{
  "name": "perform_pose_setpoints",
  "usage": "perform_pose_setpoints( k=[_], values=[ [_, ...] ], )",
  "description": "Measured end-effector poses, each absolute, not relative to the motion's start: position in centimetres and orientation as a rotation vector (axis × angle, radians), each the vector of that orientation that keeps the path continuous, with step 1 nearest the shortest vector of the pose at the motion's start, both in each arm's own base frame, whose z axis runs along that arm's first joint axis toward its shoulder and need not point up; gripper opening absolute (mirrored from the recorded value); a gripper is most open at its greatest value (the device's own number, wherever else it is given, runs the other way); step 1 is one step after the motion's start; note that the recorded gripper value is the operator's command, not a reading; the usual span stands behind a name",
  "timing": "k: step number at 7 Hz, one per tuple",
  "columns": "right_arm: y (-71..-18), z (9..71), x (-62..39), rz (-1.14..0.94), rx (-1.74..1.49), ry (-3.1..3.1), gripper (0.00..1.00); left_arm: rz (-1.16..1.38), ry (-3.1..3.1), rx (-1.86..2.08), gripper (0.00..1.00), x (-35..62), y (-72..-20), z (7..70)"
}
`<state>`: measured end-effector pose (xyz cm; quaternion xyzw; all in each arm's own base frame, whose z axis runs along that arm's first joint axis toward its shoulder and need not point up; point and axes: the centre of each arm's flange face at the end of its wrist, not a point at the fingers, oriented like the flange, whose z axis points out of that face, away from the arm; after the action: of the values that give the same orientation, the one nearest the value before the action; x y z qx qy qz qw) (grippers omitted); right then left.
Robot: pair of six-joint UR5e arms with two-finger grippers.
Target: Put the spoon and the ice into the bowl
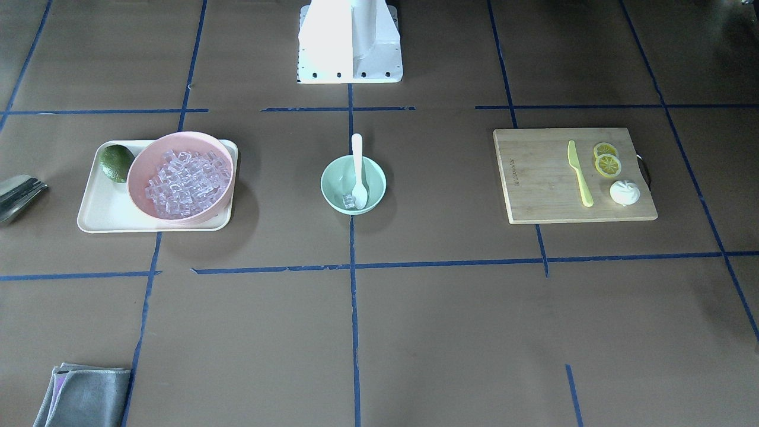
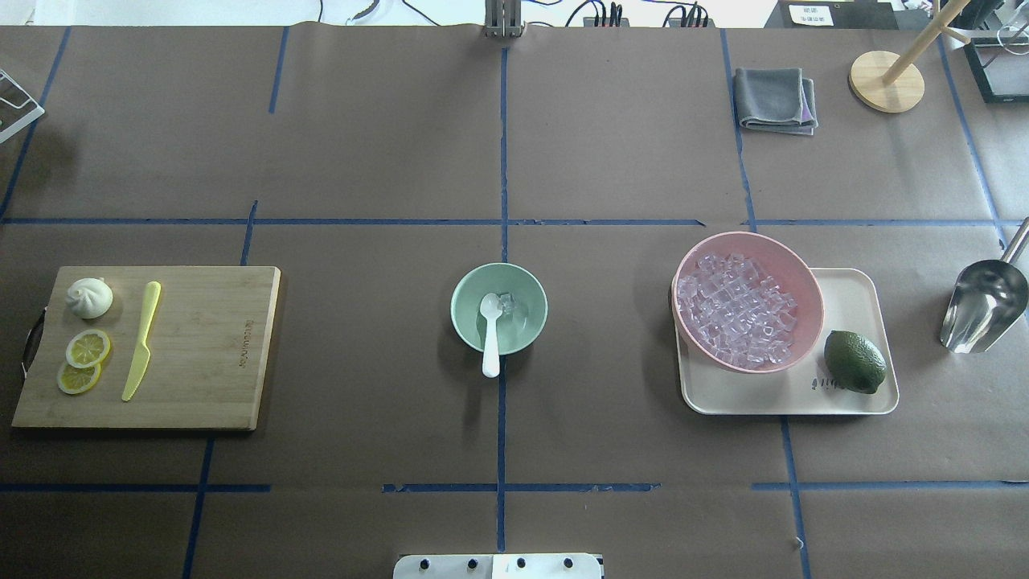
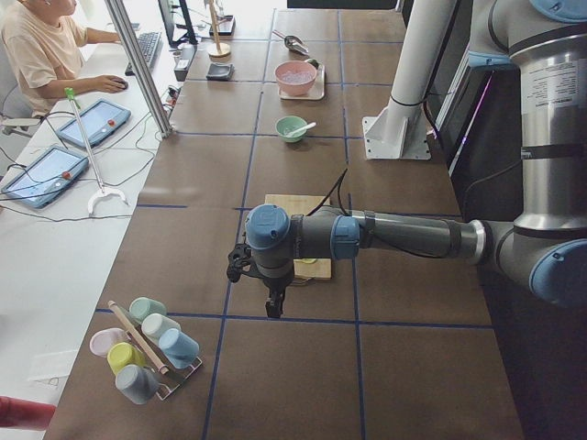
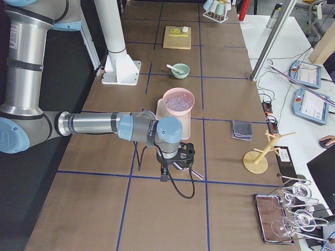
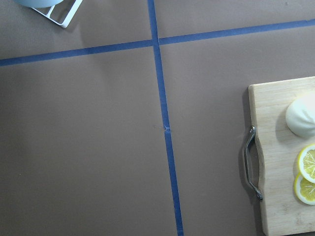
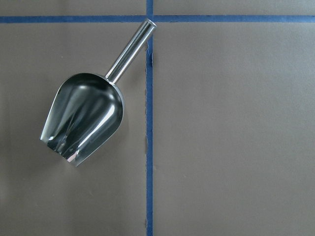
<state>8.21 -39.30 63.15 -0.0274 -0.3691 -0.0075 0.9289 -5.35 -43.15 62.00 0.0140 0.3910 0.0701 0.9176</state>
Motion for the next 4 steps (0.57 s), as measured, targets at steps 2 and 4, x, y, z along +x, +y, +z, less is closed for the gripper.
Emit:
perform_pose_setpoints(
  k=[2, 4],
  values=[
    [-39.25, 63.17, 8.21, -0.019, -0.042, -0.754, 0.99, 0.15, 0.8, 0.042, 1.0, -5.39, -43.54, 61.36],
    [-39.16, 63.33, 8.17, -0.023, -0.028, -0.758, 0.99, 0.155, 0.795, 0.055, 1.0, -5.46, -43.62, 60.73]
  ],
)
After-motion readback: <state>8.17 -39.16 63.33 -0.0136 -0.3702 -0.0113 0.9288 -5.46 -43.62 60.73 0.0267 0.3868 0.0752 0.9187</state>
